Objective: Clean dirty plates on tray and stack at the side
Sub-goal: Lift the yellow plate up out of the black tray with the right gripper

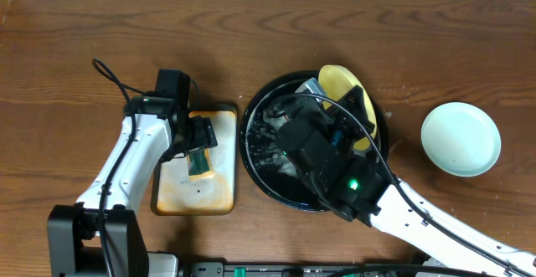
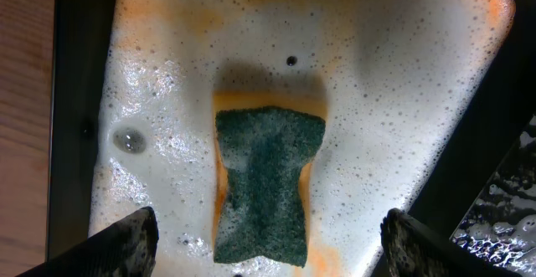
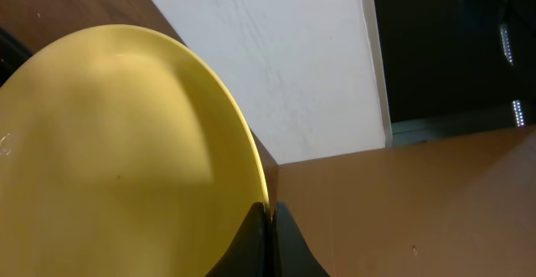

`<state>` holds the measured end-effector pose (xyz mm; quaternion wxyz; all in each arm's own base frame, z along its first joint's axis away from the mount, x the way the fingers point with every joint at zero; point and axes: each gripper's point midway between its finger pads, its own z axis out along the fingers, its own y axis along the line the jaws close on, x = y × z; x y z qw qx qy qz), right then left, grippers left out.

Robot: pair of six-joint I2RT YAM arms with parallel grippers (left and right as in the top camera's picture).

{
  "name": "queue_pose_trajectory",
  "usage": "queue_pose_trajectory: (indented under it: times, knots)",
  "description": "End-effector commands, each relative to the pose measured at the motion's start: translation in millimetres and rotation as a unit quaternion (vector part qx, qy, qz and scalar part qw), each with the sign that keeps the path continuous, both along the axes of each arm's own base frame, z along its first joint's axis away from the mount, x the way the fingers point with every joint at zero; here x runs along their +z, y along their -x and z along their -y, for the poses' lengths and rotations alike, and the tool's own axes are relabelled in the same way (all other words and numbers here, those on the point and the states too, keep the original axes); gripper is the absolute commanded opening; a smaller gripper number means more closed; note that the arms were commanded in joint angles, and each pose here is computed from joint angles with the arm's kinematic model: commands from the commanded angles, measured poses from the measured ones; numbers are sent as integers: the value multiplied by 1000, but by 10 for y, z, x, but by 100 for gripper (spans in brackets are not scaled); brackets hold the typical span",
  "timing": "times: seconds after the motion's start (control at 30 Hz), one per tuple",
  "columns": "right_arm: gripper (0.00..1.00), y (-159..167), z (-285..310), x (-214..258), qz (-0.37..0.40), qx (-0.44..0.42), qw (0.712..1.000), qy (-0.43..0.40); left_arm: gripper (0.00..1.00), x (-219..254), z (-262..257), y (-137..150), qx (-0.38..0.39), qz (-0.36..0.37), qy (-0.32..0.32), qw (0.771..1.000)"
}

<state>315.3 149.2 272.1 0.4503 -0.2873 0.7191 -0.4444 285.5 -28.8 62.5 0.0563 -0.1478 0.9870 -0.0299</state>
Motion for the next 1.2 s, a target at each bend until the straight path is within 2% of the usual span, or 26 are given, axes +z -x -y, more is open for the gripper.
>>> queue_pose_trajectory:
  times: [0.0,0.7,0.93,1.1,1.17]
  knots:
    - [1,37,18,119,18,-8,1000,-4,86,9,-21,2,-1,1,-3,1000]
    - [1,7,42,99,16,-10,1000,-13,86,9,-21,2,-1,1,-3,1000]
    - [1,-23,146,148,35,-36,998,-27,86,9,-21,2,-1,1,-3,1000]
    - [1,10,44,134,21,-13,1000,-8,86,9,-21,2,-1,1,-3,1000]
    - [1,-29,123,132,29,-29,999,-27,86,9,-21,2,-1,1,-3,1000]
